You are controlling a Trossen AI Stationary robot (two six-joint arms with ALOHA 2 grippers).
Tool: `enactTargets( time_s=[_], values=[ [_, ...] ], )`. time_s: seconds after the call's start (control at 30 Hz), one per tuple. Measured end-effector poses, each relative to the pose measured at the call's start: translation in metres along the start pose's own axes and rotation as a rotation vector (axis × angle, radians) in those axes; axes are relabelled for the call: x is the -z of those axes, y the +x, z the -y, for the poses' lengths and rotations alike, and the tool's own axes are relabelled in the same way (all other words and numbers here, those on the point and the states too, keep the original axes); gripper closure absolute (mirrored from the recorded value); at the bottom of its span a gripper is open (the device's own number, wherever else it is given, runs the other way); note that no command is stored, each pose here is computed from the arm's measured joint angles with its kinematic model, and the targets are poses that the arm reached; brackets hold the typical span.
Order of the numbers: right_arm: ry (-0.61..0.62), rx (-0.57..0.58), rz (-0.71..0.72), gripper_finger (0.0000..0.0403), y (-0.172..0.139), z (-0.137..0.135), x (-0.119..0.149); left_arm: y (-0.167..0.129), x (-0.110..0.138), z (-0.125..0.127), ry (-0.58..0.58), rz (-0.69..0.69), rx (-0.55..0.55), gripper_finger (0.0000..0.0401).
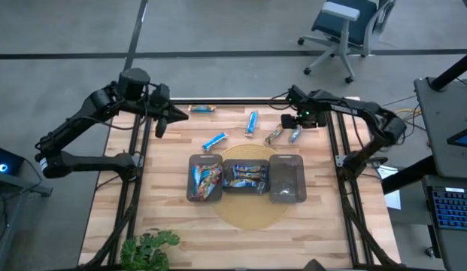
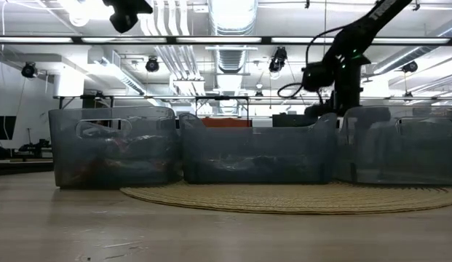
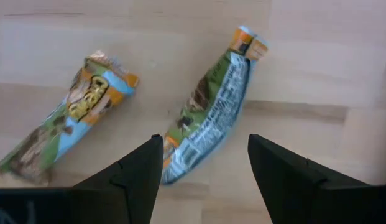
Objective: Pick and place Granola Bars by type
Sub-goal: Put the orange granola bar into the right black bin
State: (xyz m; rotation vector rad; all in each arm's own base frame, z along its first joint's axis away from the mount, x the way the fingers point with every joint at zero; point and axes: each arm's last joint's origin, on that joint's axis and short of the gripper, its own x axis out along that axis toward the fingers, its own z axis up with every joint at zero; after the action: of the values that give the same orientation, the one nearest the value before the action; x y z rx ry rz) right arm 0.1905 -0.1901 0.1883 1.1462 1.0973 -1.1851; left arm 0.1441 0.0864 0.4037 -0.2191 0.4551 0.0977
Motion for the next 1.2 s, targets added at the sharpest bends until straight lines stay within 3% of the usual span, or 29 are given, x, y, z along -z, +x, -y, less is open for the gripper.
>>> enactTargets(
  time_s=[0.57,1.0,1.2],
  values=[
    [0.008,0.109,-0.119,0.0187,0.045,-0.011,-0.012,0.000,0.000,0.000,-0.024,-0.002,0.000,0.0401],
    [0.000,0.106,-0.133,0.0338,0.048,-0.011,-0.011,0.000,0.000,0.000,-0.025,-0.003,0.000,0.0401],
    [-0.013,0.086,-0.108,0.0373,0.038,-0.011,-0.012,0.000,0.000,0.000,-0.026,-0.003,-0.001,0.0401]
  ],
)
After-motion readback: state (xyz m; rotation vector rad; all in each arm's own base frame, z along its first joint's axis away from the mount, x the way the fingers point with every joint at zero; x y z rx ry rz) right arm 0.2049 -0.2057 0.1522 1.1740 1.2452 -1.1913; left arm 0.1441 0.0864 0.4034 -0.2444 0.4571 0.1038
